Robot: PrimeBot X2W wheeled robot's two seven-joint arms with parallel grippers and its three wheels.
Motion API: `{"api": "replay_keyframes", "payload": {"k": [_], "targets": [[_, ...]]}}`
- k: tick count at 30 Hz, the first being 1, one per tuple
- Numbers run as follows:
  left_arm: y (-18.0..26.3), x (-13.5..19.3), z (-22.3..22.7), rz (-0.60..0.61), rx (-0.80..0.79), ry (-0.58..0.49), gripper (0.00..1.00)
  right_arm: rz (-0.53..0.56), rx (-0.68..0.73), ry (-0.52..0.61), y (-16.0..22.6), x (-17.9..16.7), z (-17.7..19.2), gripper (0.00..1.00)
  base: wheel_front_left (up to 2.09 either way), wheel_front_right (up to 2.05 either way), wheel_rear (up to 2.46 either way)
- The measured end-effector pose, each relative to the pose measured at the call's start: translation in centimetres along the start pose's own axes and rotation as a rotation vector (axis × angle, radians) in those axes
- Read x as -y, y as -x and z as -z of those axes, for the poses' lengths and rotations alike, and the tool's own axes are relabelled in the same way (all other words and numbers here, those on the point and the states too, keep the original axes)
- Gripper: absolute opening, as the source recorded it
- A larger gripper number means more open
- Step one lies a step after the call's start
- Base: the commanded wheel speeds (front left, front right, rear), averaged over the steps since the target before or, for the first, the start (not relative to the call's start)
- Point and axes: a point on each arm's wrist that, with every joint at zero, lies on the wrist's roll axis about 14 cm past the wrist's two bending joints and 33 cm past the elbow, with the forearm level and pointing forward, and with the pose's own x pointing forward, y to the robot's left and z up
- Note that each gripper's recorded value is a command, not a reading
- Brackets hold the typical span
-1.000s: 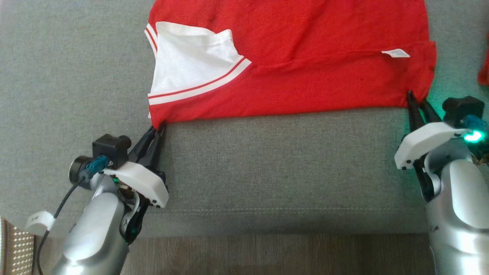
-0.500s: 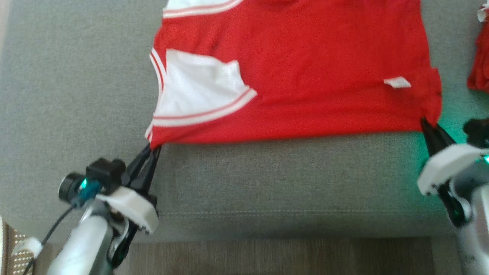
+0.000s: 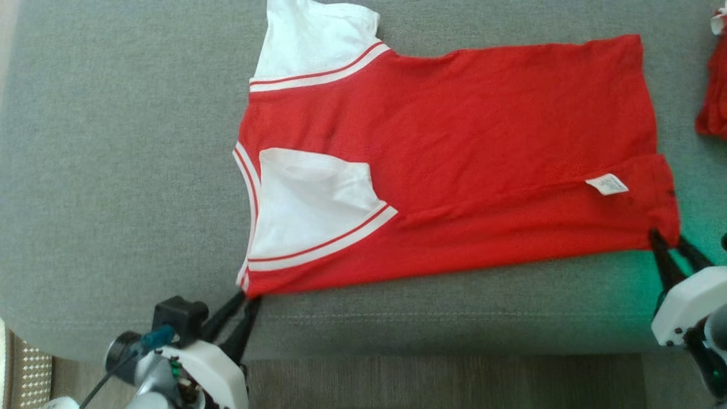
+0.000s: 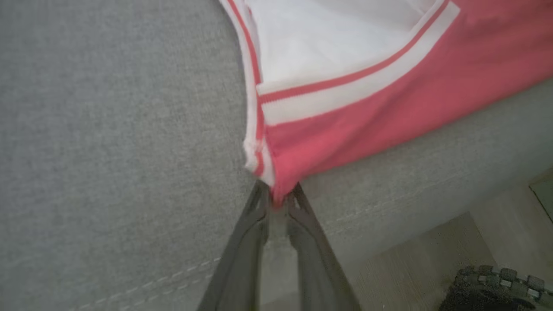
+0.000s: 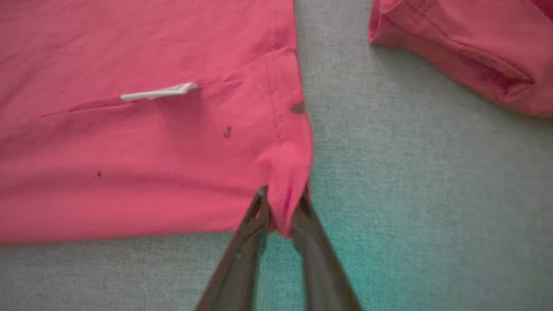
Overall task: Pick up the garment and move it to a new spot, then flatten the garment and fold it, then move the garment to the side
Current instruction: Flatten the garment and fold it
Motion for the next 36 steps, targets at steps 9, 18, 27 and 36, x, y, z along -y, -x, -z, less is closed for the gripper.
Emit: {"api": "replay_keyframes", "payload": {"k": [9,18,27,36], "targets": [[0.3,-2.6,-5.7,-0.08,0.127,-0.028,1.0,0.047,0.172,0.103,1.8,0.1,-5.9,1.0,0.0,0.0,0.0],[-4.8,-4.5,-23.6,0.0,0.401,-0.245,1.0,-0.076,0.269,0.13,-0.8,-5.2,-8.7,1.0,0.0,0.0,0.0],[-13.7,-5.9,-24.3,0.054,0.183,-0.246,1.0,-0.129,0.255,0.146,-3.8,-7.0,-8.3,1.0,0.0,0.0,0.0],[-19.7,-5.2,-22.4,0.128,0.021,-0.309,1.0,-0.067,0.205,0.148,-4.8,-4.7,-6.1,1.0,0.0,0.0,0.0]]}}
